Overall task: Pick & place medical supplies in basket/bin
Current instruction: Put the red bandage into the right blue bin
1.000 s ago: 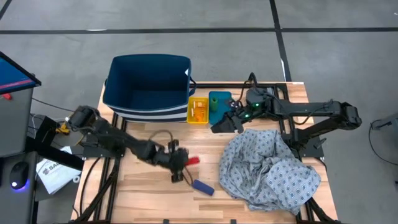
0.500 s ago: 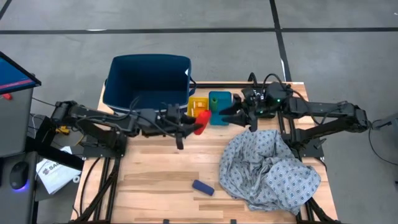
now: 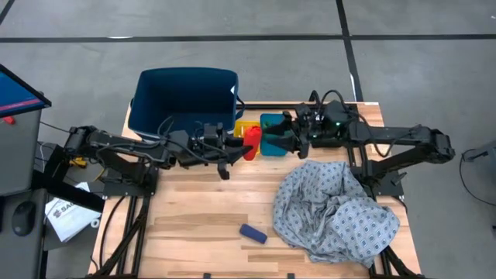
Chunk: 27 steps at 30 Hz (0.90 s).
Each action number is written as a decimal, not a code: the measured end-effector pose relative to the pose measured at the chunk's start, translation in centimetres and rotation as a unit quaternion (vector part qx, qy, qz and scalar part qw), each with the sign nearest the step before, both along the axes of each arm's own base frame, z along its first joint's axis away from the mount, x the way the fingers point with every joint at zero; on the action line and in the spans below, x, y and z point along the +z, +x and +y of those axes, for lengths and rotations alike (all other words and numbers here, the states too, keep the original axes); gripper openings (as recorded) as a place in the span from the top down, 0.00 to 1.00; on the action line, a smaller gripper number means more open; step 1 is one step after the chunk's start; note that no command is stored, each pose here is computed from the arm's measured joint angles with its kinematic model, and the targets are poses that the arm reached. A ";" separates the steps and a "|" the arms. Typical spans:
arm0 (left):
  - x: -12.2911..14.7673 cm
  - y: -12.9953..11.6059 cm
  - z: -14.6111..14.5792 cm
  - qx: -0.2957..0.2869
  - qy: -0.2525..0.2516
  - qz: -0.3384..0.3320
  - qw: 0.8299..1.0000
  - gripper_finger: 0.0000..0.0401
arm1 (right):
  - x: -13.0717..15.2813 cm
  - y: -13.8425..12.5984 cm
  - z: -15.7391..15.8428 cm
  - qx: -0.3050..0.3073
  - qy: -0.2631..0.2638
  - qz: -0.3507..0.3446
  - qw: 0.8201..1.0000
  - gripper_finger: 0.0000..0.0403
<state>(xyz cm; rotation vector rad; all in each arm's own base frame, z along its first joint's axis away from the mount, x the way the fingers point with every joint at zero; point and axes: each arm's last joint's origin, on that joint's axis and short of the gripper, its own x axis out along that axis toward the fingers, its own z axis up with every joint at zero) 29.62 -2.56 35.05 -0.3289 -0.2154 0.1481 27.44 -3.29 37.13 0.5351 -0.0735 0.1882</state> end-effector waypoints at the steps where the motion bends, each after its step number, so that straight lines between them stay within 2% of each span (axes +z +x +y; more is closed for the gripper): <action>1: 0.0 0.0 0.0 0.000 0.000 -0.001 1.000 0.76 | -0.3 0.3 -0.1 0.000 0.000 0.003 1.000 0.37; 7: 0.1 0.0 0.1 0.011 -0.003 -0.004 1.000 0.76 | -0.7 1.7 -0.4 0.024 -0.005 -0.032 0.999 0.37; 15: -0.1 0.0 0.1 0.011 -0.004 0.003 1.000 0.76 | -0.4 3.9 -0.6 0.038 -0.012 -0.035 0.999 0.37; 24: -0.4 0.1 0.1 0.011 -0.001 0.024 1.000 0.76 | -0.1 6.0 -1.1 0.055 -0.014 -0.010 0.998 0.37; 27: -0.5 0.1 0.1 0.011 -0.001 0.025 1.000 0.76 | -0.3 6.0 -1.1 0.056 -0.014 0.002 0.998 0.41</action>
